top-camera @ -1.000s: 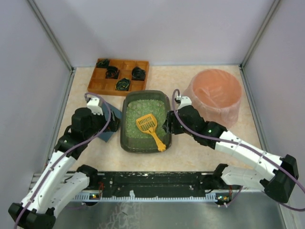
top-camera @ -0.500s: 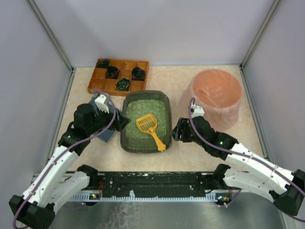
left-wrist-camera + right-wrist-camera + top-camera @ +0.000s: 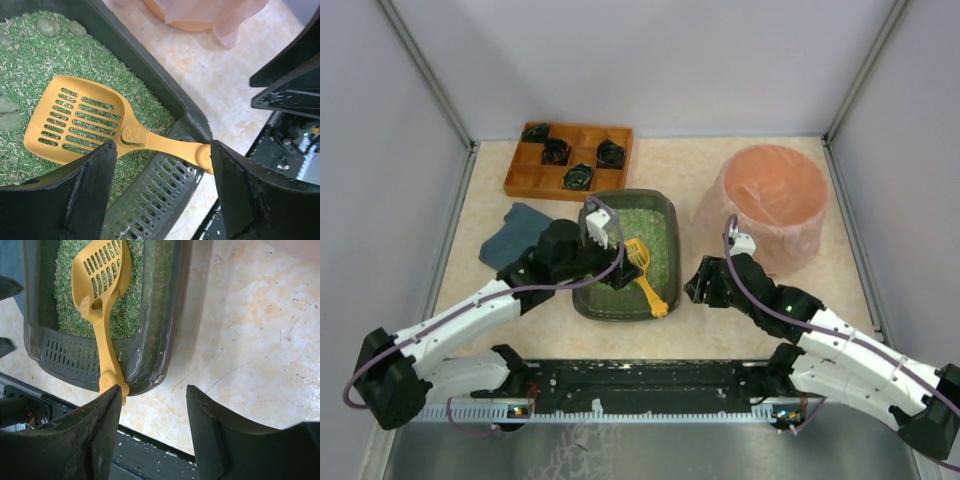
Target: Clean the litter box
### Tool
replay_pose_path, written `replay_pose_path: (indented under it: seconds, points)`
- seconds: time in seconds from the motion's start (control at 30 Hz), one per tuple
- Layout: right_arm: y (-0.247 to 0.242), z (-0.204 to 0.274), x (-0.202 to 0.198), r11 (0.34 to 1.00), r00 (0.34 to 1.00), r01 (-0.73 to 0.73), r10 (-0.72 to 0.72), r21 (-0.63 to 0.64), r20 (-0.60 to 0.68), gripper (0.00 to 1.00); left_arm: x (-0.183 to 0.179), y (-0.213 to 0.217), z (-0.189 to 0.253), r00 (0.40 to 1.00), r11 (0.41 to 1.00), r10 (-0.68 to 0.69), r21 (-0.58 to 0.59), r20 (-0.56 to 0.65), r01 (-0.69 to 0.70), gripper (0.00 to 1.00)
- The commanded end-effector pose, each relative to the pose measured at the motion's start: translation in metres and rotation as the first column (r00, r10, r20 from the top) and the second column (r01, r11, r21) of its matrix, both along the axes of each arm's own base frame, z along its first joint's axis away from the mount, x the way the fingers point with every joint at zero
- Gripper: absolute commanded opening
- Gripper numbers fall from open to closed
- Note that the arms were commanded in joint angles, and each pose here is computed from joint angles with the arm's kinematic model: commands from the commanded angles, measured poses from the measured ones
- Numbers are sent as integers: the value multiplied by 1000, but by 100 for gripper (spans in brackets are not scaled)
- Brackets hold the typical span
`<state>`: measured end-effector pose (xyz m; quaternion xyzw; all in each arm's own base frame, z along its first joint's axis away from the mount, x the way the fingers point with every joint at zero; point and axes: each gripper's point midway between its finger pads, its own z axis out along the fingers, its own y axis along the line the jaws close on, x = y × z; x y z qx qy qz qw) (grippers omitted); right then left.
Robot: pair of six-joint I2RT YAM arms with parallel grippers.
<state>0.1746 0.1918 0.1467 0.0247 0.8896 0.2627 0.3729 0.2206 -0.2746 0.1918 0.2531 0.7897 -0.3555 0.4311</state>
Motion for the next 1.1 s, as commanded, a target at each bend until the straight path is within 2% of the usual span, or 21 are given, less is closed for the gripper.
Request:
replay_pose_path:
  seconds: [0.0,0.2,0.7,0.9,1.07]
  points:
    - [8,-4,-2,1000,1000,-24,24,12,-12,55,14,-7,-24,998,998,-5,68,61,1,81]
    - [13,-13,-6,998,998,-56,56,11,-39,55,16,-22,-48,996,991,-86,106,39,82,78]
    - [5,-11,-11,999,998,-46,46,15,-34,55,28,-27,-79,994,970,-113,216,8,109,65]
    - [3,-14,-13,999,998,-44,45,9,-43,55,30,-30,-82,992,966,-125,227,7,121,55]
    - [3,-14,-13,999,998,-44,44,8,-43,55,27,-30,-86,991,965,-131,228,-10,130,38]
